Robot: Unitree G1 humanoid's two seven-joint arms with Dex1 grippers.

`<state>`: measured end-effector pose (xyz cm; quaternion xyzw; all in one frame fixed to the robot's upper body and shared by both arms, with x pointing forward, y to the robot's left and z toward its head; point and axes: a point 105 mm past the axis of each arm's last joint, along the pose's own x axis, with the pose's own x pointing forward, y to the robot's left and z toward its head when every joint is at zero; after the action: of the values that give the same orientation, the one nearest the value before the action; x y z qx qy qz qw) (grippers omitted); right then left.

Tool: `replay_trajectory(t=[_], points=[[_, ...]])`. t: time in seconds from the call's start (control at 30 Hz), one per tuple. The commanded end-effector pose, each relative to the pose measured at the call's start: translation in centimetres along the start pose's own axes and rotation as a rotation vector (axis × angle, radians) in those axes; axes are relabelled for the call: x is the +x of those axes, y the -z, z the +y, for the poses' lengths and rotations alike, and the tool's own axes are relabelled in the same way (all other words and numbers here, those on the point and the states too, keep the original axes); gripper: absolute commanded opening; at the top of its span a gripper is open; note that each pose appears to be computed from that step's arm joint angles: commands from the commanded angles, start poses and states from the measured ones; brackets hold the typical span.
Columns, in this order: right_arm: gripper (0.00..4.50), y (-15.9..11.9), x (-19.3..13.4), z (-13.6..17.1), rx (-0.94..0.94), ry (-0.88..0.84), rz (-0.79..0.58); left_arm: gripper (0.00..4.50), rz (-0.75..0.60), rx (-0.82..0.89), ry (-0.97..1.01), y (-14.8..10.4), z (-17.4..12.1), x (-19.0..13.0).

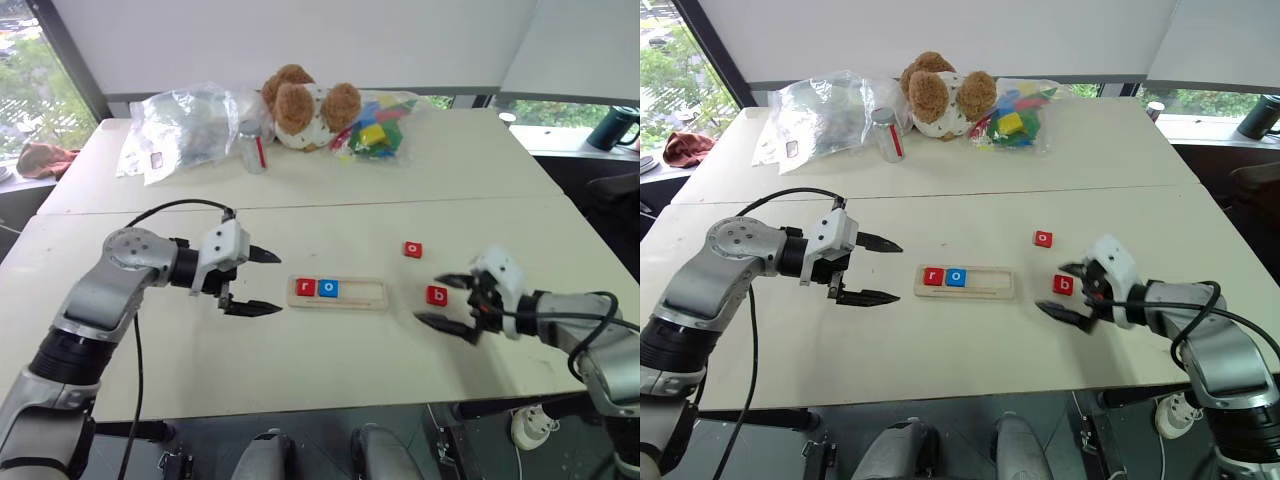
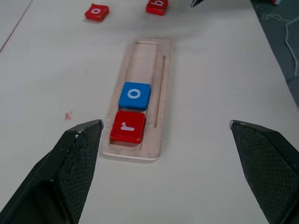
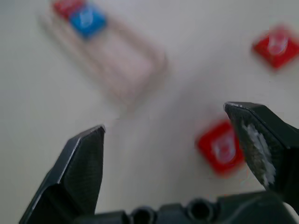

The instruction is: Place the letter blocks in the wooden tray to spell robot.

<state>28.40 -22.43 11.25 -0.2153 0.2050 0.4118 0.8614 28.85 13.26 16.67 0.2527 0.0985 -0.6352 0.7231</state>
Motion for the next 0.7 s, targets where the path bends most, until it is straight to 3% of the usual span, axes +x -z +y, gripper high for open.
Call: replay_trajectory(t=[0.03, 0.5, 0.6, 0.7], points=[[4.44, -0.9, -0.5, -1.7, -0.103, -0.027, -0.053, 4.50, -0.017, 0.002, 0.004, -1.0, -0.8, -0.6], [4.44, 1.2, 0.9, -3.6, -0.150, -0.153, 0.010, 4.50, 0.011, -0.050, -0.084, -0.4, -0.6, -2.0], [3.61, 1.5, 1.3, -3.8, -0.147, -0.164, 0.010, 4.50, 0.018, -0.058, -0.090, -0.1, -0.5, -2.0], [2.17, 1.4, 1.6, -3.9, -0.153, -0.174, 0.002, 4.50, 0.032, -0.061, -0.096, 0.3, -0.5, -2.1]])
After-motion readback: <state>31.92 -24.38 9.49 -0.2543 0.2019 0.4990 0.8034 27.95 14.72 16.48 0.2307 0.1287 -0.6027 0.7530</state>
